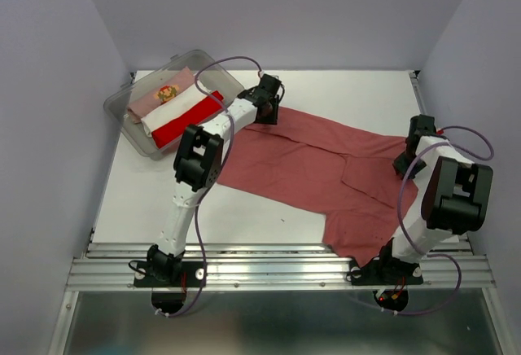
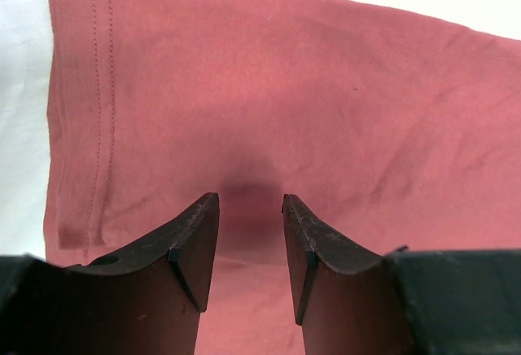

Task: Roll the t-shirts
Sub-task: Fold the T-shirt at the center of the board.

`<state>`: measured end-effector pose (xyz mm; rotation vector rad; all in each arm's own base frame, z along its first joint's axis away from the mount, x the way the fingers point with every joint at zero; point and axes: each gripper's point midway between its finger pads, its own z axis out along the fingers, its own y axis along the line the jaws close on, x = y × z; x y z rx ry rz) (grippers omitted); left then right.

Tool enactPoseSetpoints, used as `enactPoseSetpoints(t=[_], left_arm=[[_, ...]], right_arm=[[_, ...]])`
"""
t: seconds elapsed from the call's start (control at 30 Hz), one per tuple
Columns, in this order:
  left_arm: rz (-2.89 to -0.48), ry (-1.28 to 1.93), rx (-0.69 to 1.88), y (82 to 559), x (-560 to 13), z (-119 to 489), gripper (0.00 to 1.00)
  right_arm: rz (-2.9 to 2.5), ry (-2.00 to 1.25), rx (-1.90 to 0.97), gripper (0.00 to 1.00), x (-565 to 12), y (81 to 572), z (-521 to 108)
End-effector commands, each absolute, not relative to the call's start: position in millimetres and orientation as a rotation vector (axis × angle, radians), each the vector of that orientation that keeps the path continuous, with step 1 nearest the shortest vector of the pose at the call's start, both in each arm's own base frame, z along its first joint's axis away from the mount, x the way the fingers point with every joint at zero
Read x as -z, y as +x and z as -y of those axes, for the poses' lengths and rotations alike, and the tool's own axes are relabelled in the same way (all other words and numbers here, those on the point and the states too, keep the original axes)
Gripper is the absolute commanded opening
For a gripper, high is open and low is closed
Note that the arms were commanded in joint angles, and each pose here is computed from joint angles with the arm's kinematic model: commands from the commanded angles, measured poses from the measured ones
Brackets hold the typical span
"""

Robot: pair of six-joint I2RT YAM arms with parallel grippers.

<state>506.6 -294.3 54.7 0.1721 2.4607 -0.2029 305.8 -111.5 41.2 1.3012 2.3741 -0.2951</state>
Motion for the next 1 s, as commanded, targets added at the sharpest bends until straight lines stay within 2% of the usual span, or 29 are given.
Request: enactPoseSetpoints(t=[0.0,0.3,0.53,0.63,0.83,0.93,0.97], left_arm=[[-2.448,0.177,0.163,517.8,-54.1,287.5,0.47],[-2.481,0.179,0.133,524.5,-31.5,282.3,0.47],[-2.431,0.198,0.189,554.4,-40.4,298.8,0.48],[-2.380,0.197,0.219,562.4,-64.6,304.3,0.48],[-2.202,0.135,0.306,554.0,-178.1,302.4,0.49],[-2.132,0.082,0.305,542.0,-227.2,290.1,0.50],[-2.151,0.051,0.281,536.1,-221.7,281.9,0.50]], right_arm=[[-2.280,1.337,0.274,0.32,-33.7,336.4,125.2],[-2.281,1.403,0.319,0.32,8.5,361.0,139.6],[-2.222,1.401,0.341,0.32,-1.8,391.9,158.2],[-2.196,1.365,0.269,0.33,-25.9,399.9,153.6],[-2.109,1.264,0.145,0.43,-103.1,393.7,140.4],[-2.075,1.204,0.055,0.53,-134.4,382.5,126.1],[-2.068,1.192,0.034,0.60,-141.3,372.4,120.2]])
